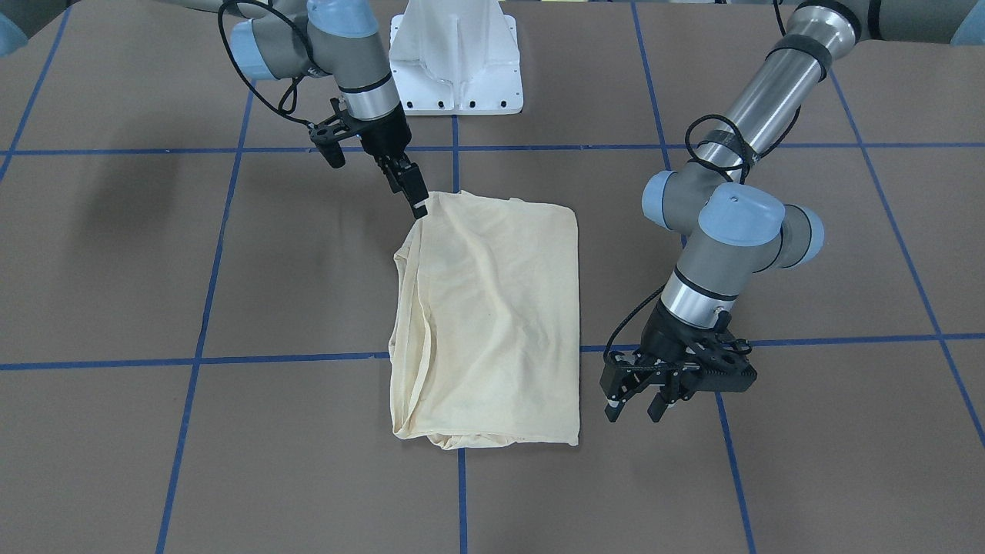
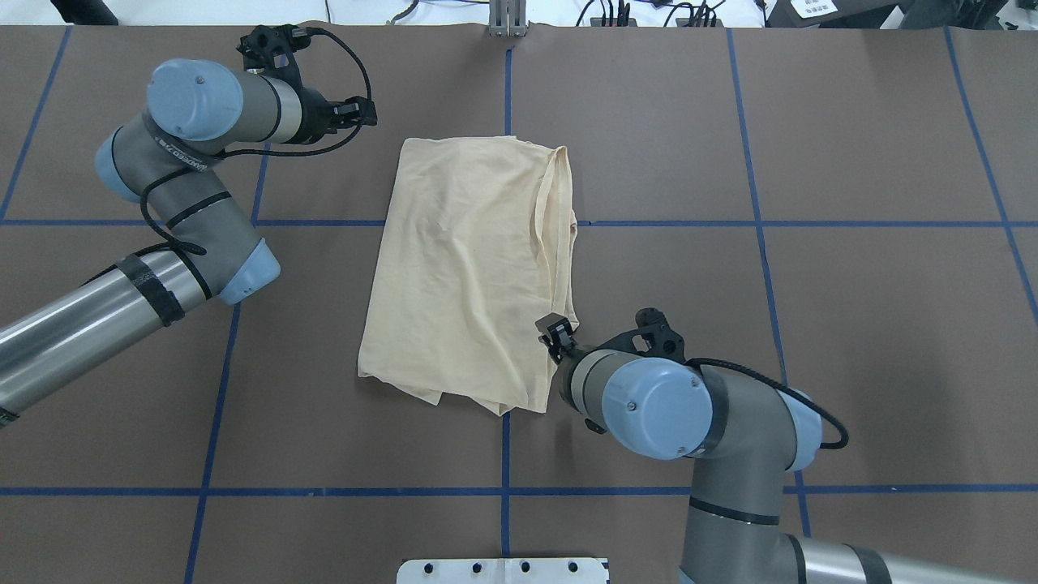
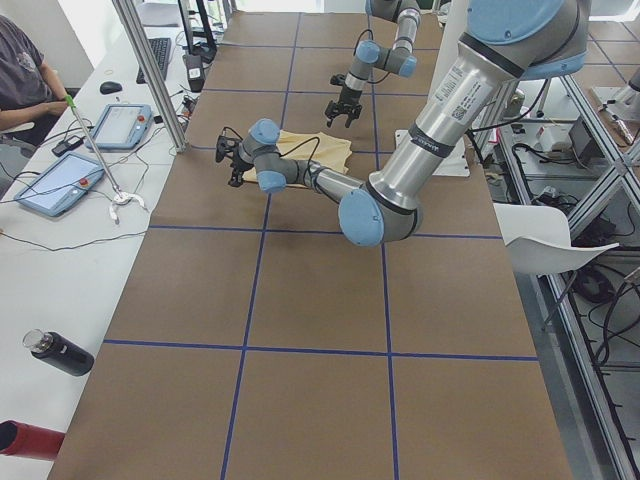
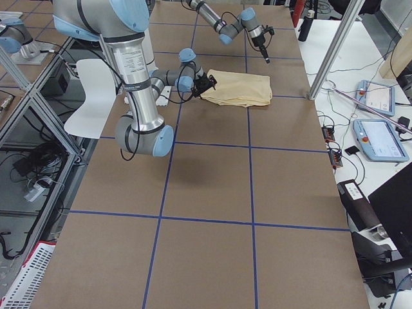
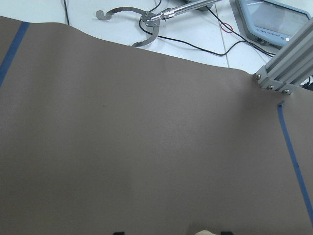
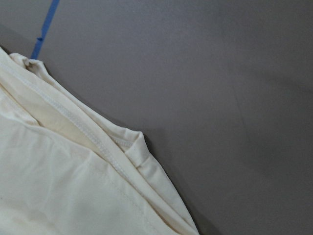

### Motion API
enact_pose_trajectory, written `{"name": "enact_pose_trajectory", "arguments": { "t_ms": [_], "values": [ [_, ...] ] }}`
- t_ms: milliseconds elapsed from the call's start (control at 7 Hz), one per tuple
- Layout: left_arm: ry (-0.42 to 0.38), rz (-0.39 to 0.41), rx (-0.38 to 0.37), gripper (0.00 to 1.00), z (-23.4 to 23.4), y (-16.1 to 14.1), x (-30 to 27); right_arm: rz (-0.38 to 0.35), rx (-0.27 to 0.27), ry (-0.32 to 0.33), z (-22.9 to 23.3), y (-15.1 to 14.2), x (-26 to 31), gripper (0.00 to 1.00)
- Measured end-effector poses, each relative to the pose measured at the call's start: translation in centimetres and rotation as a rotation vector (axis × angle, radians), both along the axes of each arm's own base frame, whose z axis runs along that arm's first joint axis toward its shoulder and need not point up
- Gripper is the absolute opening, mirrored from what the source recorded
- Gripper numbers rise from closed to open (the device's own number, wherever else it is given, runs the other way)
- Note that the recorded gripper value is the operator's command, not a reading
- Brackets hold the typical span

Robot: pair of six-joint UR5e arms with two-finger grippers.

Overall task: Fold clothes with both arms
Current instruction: 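Move the right gripper to the folded shirt's corner nearest the robot and grasp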

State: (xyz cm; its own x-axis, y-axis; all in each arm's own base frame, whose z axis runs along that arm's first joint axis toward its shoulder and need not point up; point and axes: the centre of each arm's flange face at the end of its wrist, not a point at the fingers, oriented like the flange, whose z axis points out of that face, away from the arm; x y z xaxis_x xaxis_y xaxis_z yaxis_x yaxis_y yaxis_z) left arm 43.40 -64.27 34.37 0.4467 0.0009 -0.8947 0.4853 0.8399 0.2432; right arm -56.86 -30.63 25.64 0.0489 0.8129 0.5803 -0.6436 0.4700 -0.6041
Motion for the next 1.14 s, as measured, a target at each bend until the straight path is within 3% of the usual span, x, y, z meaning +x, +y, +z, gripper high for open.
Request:
{"name": "enact_pose_trajectory", "arguments": {
  "t_ms": [571, 714, 857, 1143],
  "values": [
    [0.017, 0.000, 0.004, 0.72, -0.7, 0.5, -0.4, 0.073, -0.020, 0.051, -0.4, -0.4, -4.4, 0.84],
    [0.019, 0.000, 0.005, 0.72, -0.8, 0.6, -0.5, 0.080, -0.020, 0.059, -0.2, -0.6, -4.7, 0.63],
    [0.021, -0.001, 0.006, 0.72, -0.9, 0.6, -0.5, 0.082, -0.020, 0.061, -0.3, -0.8, -5.0, 0.03],
    [0.021, -0.002, 0.004, 0.72, -0.8, 0.7, -0.6, 0.085, -0.022, 0.060, -0.5, -1.0, -5.5, 0.00]
  ]
}}
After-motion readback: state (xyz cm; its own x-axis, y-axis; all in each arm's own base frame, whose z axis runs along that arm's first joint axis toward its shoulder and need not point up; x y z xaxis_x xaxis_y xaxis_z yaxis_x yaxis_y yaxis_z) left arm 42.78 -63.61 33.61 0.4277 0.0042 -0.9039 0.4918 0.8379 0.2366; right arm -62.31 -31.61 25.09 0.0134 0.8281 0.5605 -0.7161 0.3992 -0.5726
